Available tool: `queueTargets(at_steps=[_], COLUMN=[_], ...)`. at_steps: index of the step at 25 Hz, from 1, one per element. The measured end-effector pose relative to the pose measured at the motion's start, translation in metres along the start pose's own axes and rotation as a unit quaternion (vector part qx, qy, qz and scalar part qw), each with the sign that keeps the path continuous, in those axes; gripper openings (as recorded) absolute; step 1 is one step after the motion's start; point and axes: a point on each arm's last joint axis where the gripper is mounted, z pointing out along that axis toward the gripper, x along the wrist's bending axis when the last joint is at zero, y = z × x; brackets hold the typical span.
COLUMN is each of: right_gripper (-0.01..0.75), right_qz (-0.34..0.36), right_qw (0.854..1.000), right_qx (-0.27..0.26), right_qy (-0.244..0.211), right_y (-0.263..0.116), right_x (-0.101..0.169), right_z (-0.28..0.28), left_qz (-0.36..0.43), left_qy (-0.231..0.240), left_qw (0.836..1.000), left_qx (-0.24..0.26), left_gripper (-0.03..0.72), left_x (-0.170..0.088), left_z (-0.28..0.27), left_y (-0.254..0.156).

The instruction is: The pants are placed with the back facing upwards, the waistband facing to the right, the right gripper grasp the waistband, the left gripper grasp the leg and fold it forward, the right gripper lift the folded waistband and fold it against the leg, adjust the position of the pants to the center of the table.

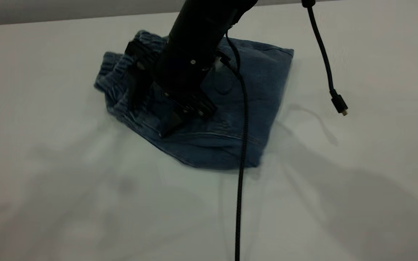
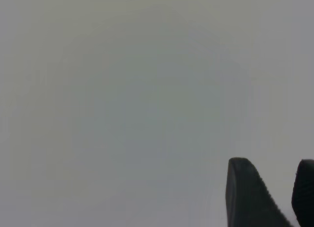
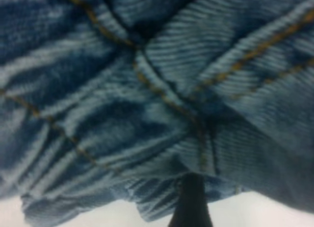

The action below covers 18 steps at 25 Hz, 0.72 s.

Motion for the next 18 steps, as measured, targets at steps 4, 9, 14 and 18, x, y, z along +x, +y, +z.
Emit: queueTargets(at_steps=[4, 9, 14, 18], right_gripper=[0.489, 0.489, 0.489, 0.489], right_qz=[-0.067, -0.131, -0.186, -0.218], right_qw=[0.995, 0.982, 0.967, 0.965], right_qx=[0.04, 0.073, 0.051, 0.014], right_qy=[-0.055, -0.117, -0.165, -0.142], right_y=[-0.008, -0.014, -0.015, -0.016], right_x=[-0.01, -0.02, -0.014, 0.008], right_z=[-0.001, -0.009, -0.031, -0.053], left_qz=[0.0, 0.0, 0.0, 0.0], left_qy=[0.0, 0.0, 0.0, 0.0], left_qw=[1.0, 1.0, 1.0, 1.0], left_qx=[0.0, -0.003, -0.003, -0.003], left_gripper=[0.244, 0.244, 0.244, 0.244], left_x=[0.0, 0.0, 0.0, 0.0], left_z=[0.0, 0.0, 0.0, 0.0], left_y=[0.0, 0.0, 0.0, 0.0])
